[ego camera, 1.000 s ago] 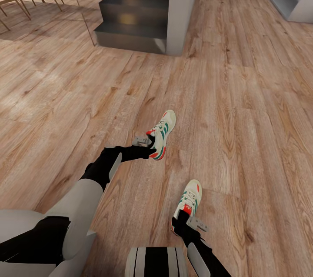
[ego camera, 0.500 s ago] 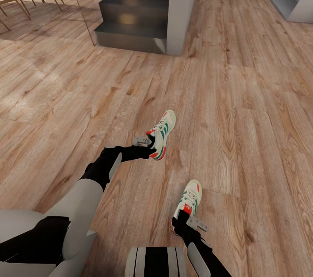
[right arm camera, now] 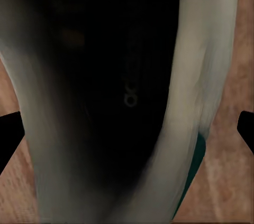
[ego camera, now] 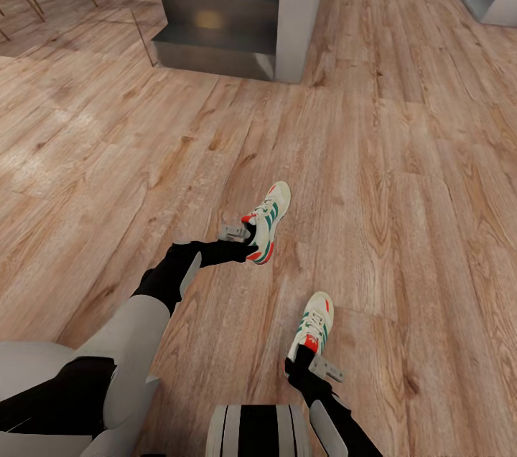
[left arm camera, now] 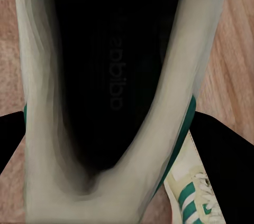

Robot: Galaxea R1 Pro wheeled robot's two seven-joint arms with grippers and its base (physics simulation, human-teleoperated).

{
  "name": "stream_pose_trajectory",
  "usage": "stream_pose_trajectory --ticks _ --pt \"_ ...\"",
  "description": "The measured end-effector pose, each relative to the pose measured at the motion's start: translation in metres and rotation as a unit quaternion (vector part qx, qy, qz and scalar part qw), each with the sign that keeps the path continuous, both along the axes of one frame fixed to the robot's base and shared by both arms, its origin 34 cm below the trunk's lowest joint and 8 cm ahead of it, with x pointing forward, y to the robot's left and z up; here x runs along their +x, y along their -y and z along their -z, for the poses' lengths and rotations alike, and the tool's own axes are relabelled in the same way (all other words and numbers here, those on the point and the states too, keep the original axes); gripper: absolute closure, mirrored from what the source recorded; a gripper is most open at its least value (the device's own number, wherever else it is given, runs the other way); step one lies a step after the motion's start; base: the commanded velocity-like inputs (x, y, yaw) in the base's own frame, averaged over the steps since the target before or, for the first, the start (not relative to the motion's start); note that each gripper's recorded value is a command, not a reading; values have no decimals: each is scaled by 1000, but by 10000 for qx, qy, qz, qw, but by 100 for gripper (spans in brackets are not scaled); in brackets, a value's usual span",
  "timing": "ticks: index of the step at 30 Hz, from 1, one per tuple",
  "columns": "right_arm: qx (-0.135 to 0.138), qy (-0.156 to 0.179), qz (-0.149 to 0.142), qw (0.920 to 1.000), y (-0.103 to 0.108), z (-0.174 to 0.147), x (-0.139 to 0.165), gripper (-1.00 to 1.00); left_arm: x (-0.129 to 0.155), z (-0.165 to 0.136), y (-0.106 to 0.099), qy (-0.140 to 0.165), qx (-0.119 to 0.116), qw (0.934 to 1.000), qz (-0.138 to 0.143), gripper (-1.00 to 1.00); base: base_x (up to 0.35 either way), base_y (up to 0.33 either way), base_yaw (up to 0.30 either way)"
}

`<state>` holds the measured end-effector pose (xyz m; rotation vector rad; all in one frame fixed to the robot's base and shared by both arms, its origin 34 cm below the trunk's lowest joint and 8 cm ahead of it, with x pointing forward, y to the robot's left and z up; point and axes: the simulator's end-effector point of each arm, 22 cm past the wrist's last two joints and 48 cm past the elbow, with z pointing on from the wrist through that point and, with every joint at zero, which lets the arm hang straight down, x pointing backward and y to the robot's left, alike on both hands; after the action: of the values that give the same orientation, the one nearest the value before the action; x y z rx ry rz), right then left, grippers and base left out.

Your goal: Pick up the two gym shoes and the two sandals from the corridor floor and place them onto the hallstand (shoe rack) in the corridor, making sure they are on the rack and not on the floor. Arrange them so the two gym shoes are next to each other and the two sandals are next to each other.

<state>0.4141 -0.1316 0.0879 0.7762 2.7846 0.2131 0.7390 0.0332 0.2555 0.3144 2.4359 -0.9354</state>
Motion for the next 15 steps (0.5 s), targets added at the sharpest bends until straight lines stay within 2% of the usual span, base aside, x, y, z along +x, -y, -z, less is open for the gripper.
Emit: stream_pose_trajectory --ticks 1,2,15 --pt "1 -2 0 10000 0 0 0 -100 0 0 0 0 1 10000 0 100 0 0 0" --pt "2 -3 1 10000 0 0 0 100 0 0 0 0 0 10000 -1 100 0 0 0" --pt "9 -5 6 10000 0 0 0 100 0 0 0 0 6 10000 1 100 0 0 0"
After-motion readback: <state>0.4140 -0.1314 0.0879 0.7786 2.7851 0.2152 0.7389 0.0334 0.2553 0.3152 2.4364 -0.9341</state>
